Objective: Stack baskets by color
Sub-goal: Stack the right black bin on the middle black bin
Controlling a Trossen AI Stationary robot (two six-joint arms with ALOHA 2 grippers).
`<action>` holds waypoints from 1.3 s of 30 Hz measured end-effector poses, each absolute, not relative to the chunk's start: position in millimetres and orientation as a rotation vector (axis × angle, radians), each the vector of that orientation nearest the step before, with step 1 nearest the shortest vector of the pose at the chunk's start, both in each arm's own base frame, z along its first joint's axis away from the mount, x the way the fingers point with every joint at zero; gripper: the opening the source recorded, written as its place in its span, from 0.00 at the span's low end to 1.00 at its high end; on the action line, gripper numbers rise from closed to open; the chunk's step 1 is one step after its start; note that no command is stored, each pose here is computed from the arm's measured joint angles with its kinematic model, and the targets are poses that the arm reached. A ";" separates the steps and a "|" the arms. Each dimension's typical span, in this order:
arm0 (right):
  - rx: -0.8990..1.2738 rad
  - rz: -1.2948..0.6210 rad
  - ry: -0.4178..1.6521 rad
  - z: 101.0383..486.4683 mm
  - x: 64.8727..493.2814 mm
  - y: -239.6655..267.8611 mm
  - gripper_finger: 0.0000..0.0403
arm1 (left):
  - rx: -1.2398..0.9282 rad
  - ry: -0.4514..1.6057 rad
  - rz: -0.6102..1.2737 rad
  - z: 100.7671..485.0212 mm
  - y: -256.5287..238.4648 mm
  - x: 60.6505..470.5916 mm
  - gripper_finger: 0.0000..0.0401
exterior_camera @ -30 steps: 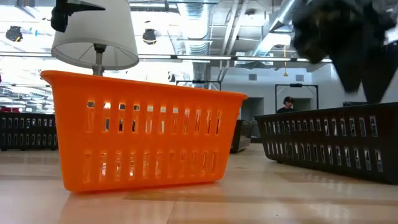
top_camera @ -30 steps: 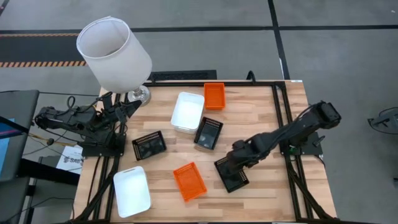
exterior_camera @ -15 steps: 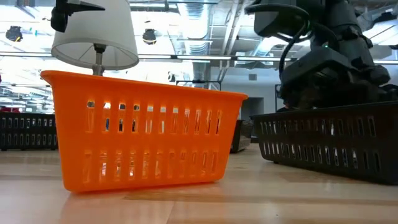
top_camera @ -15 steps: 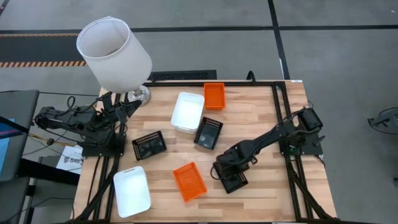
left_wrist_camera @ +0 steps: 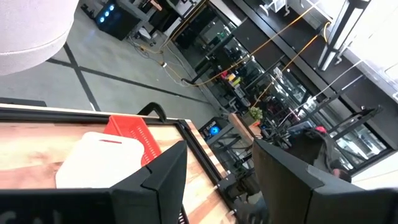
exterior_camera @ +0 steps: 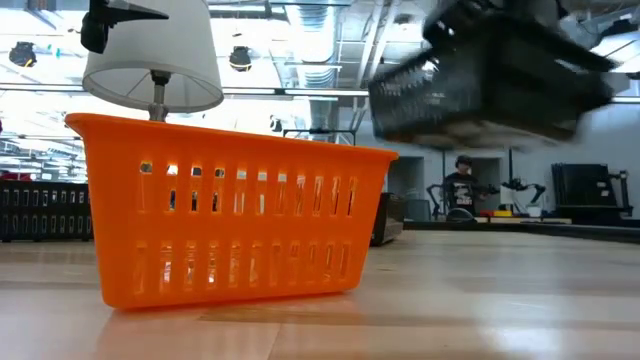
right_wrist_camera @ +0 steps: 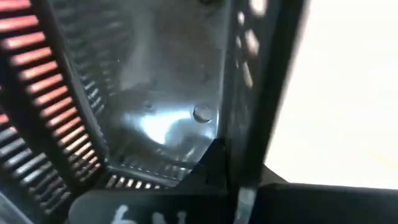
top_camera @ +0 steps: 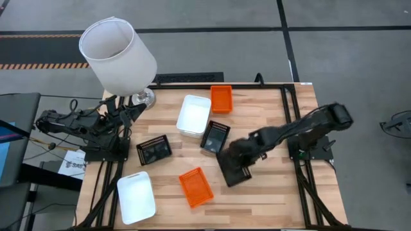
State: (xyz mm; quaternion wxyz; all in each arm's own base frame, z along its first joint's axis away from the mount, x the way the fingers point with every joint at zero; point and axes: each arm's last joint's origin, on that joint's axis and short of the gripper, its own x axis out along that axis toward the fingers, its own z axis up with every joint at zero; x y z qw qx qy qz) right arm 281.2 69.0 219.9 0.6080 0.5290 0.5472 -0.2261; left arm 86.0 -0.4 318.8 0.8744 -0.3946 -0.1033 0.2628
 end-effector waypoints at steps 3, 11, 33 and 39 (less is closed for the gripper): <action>1.261 -0.616 1.039 244.3 274.5 46.4 0.01 | -0.825 -0.217 0.548 318.9 -0.4 86.0 0.43; 1.337 -0.817 0.559 262.1 286.1 -5.3 0.01 | -0.829 -0.221 0.547 319.3 -0.4 86.0 0.43; 1.524 -0.935 0.666 185.7 334.9 -11.4 0.00 | -0.828 -0.216 0.546 318.9 -0.4 86.0 0.43; 1.532 -0.971 0.764 174.2 333.0 -4.7 0.00 | -0.825 -0.213 0.542 318.8 -0.5 86.1 0.43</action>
